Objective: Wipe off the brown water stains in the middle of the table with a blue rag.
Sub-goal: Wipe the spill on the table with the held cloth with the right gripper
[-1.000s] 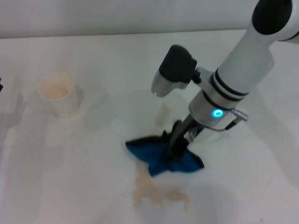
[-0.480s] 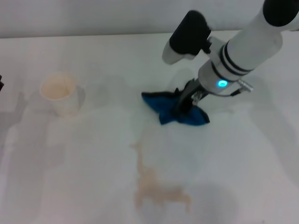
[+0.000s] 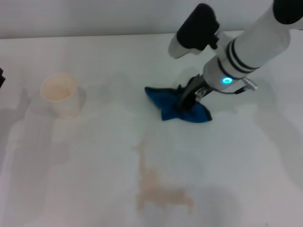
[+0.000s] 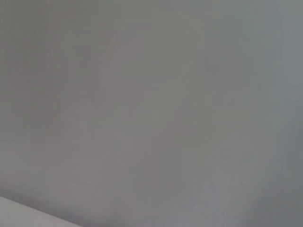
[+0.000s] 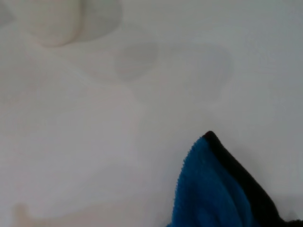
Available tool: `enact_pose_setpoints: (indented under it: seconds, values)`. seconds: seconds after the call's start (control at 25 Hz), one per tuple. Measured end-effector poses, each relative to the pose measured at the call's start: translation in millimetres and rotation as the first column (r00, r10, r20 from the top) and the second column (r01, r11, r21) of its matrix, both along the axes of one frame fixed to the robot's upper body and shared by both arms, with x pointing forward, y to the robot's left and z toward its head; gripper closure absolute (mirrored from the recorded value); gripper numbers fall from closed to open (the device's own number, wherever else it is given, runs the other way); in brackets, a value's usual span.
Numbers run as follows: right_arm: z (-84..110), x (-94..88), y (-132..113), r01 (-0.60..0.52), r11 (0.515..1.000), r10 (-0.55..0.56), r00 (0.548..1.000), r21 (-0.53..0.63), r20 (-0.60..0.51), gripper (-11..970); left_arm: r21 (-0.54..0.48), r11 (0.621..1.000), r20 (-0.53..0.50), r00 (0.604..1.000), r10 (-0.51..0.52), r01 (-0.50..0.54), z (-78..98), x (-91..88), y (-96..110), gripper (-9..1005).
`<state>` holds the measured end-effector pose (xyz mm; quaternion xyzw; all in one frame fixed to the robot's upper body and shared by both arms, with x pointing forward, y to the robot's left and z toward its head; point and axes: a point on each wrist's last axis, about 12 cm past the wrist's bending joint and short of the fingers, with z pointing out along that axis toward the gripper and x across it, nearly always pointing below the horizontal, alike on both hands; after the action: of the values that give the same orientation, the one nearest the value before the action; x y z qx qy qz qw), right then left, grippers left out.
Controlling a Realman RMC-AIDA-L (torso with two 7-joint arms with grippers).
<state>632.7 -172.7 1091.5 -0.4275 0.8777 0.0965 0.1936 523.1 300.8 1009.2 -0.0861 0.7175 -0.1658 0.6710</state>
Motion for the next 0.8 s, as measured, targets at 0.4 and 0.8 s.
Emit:
enact_pose_setpoints:
  seconds: [0.4, 0.8]
  values:
    - [1.3, -27.9, 46.0, -0.275, 0.953, 0.285, 0.956, 0.127, -0.066, 845, 0.001, 1.0, 0.008, 1.0, -0.008, 0.008, 2.5, 4.3, -2.3, 104]
    - [-7.1, -60.1, 55.2, -0.463, 0.877, 0.48, 0.854, 0.128, -0.203, 845, 0.001, 1.0, 0.007, 1.0, -0.009, 0.009, 2.4, 4.2, -2.4, 105]
